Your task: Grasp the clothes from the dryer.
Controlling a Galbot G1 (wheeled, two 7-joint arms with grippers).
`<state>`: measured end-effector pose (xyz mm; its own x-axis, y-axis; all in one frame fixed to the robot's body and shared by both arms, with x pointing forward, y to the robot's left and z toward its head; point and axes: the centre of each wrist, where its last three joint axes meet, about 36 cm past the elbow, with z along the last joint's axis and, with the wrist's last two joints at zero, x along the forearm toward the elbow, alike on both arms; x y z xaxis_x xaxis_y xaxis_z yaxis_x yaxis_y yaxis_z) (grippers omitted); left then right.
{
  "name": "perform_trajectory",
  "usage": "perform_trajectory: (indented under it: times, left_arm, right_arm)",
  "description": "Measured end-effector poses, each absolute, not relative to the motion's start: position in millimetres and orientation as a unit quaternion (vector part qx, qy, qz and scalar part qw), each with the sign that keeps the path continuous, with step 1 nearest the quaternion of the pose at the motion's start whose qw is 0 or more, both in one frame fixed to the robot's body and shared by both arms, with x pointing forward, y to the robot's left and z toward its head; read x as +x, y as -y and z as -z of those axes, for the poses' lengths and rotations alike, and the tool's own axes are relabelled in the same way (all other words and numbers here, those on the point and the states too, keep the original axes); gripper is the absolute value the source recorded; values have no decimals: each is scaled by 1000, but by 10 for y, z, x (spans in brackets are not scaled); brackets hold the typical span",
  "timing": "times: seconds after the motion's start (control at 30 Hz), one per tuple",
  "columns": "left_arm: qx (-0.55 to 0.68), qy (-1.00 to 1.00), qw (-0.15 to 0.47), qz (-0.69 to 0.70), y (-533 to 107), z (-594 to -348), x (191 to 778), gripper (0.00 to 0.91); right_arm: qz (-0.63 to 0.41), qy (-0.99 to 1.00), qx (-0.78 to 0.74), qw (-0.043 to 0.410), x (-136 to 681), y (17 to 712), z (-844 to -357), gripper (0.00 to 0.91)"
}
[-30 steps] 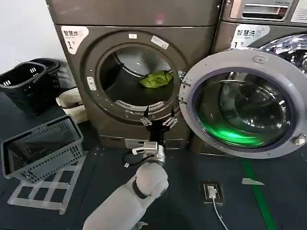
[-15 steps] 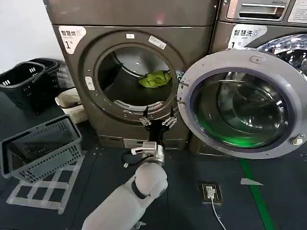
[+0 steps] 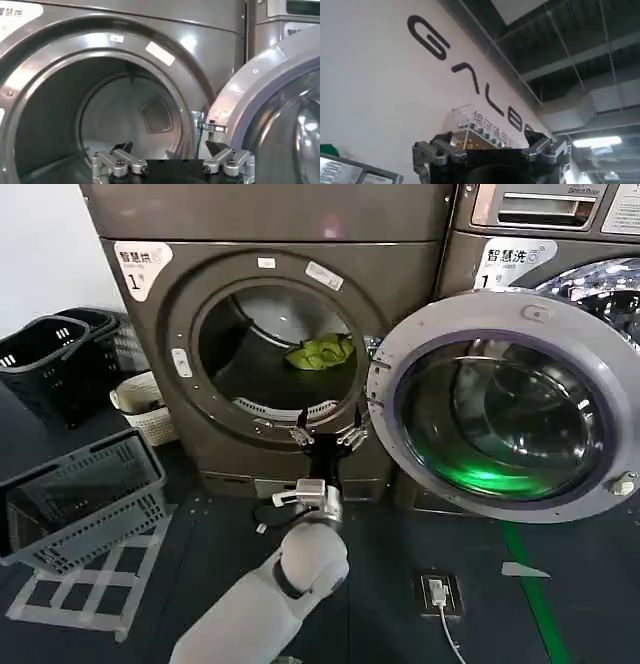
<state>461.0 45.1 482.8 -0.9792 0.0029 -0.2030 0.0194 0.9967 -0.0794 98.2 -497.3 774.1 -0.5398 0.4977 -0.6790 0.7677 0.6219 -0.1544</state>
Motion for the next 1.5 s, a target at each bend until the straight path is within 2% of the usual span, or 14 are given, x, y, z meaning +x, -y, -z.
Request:
perform_trajectory:
  times: [1.5]
  left_arm:
    - [-5, -994, 101, 37, -503, -4854, 4706, 907]
  right_arm:
    - [224, -850, 366, 307, 996, 4986, -7748, 907]
